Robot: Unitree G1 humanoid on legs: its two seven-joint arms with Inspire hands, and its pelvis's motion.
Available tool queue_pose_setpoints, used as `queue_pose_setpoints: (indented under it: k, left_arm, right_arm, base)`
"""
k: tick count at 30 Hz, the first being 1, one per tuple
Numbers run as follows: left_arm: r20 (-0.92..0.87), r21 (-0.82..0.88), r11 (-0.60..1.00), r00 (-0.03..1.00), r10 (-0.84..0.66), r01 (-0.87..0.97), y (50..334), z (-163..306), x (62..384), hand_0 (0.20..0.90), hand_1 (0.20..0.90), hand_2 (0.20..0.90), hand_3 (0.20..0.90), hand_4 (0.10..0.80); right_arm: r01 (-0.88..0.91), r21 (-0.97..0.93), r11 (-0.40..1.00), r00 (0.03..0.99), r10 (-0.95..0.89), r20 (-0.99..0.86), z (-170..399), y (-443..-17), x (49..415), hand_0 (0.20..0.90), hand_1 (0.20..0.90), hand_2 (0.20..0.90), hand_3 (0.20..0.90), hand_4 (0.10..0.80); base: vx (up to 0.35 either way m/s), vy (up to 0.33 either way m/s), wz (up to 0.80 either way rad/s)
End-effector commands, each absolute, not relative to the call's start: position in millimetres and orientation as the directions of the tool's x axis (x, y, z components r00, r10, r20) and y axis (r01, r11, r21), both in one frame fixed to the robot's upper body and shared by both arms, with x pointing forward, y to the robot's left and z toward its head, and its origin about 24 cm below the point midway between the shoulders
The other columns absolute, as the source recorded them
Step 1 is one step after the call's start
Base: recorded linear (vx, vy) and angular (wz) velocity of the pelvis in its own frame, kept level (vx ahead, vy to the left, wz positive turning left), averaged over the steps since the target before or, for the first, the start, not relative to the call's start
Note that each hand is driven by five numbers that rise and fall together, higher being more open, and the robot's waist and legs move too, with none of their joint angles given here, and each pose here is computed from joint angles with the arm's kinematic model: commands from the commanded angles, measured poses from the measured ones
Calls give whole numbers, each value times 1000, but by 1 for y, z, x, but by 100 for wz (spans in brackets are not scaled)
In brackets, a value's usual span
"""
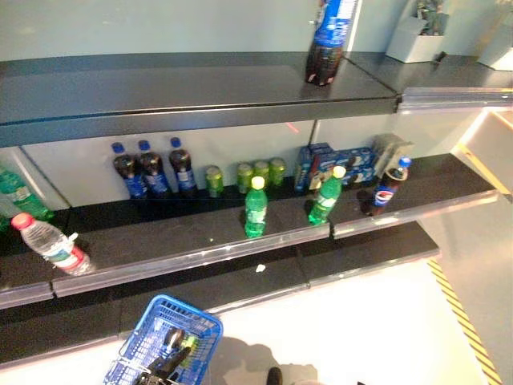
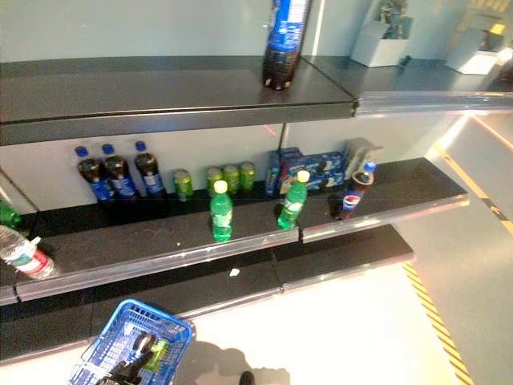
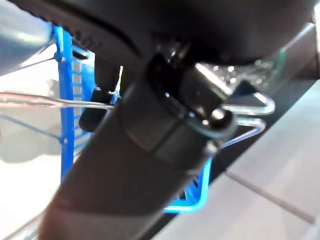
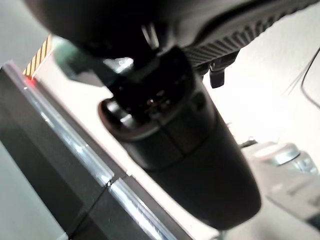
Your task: Pick up the drink and place into the basket.
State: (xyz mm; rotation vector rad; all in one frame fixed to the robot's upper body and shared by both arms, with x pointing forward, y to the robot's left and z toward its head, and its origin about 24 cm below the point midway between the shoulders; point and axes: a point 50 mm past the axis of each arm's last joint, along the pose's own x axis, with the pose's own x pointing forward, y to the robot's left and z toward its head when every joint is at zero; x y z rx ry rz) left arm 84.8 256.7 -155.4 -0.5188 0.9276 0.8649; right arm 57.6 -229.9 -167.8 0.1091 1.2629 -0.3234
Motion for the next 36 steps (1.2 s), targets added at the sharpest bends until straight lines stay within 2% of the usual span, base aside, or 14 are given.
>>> queue_pose_setpoints:
  k: [1, 8, 12, 15, 18, 22, 26, 29, 36]
  left_arm:
    - [-841, 20, 426, 215, 497, -904, 269, -157, 42, 300, 300, 300, 200, 100]
    - [-846, 11, 437, 225, 484, -899, 260, -159, 40, 300, 300, 300, 200, 100]
    - [-847, 8, 385, 199, 493, -923, 257, -160, 28, 300, 300, 300, 200, 100]
    - [-849, -2, 381, 203, 489, -925, 259, -160, 33, 300, 300, 300, 200, 100]
    - [-851, 16, 337, 164, 499, -941, 263, -159, 34, 300, 300, 300, 200, 100]
    - [-841, -3, 376, 206, 501, -927, 266, -157, 45, 300, 300, 300, 200, 100]
    - [-832, -12, 381, 220, 509, -925, 267, -155, 52, 300, 300, 300, 200, 100]
    - [-825, -46, 382, 251, 506, -923, 266, -153, 69, 300, 300, 300, 200, 100]
    - [-818, -56, 418, 282, 502, -907, 271, -149, 75, 300, 300, 300, 200, 100]
  right_arm:
    - [148, -110, 983, 313, -152, -937, -163, -235, 84, 900, 900, 900, 900, 800]
    - [101, -85, 991, 343, -115, -932, -163, -221, 94, 900, 900, 900, 900, 800]
    - [89, -86, 992, 346, -111, -932, -163, -216, 99, 900, 900, 900, 900, 800]
    - [97, -78, 992, 355, -108, -928, -164, -210, 102, 900, 900, 900, 900, 800]
    - [96, -62, 993, 342, -91, -935, -165, -202, 102, 900, 900, 900, 900, 800]
    - [104, -54, 993, 346, -87, -934, -167, -194, 99, 900, 900, 900, 900, 800]
    - [110, -65, 992, 349, -100, -932, -166, -194, 102, 900, 900, 900, 900, 800]
    - [130, -67, 989, 376, -112, -920, -165, -196, 107, 900, 900, 900, 900, 800]
    - [174, -67, 982, 384, -130, -914, -163, -199, 114, 900, 900, 900, 900, 800]
  base:
    - [100, -221, -95]
    - [144, -199, -168]
    - [265, -145, -21]
    - [313, -168, -41]
    - [340, -128, -50]
    - [347, -169, -60]
    - [256, -163, 27]
    - [202, -328, 27]
    - [274, -537, 87]
